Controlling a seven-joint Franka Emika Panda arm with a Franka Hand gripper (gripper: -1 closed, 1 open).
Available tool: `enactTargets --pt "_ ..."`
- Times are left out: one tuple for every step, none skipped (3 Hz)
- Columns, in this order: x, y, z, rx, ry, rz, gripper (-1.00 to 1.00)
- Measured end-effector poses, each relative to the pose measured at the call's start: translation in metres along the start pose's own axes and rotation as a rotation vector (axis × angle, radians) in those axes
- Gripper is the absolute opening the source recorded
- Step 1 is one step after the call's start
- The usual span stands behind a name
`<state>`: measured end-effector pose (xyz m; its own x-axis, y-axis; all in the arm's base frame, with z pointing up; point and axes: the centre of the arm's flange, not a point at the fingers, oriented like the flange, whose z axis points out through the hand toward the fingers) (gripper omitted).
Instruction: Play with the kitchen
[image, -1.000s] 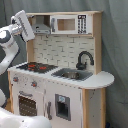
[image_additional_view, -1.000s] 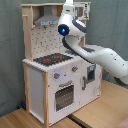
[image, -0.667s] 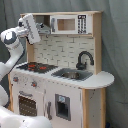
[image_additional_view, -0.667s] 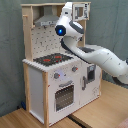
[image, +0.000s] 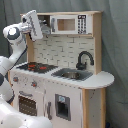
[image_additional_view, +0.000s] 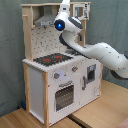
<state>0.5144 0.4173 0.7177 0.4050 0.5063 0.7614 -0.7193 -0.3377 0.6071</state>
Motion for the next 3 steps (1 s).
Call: enactTargets --pt "-0.013 -0.001 0.036 -0.021 -0.124 -0.012 -1.00" --pt "-0.022 0.013 0.054 -0.063 -0.235 -0.021 -1.00" --pt "-0.026 0.045 0.068 -0.107 -0.324 -0.025 -1.00"
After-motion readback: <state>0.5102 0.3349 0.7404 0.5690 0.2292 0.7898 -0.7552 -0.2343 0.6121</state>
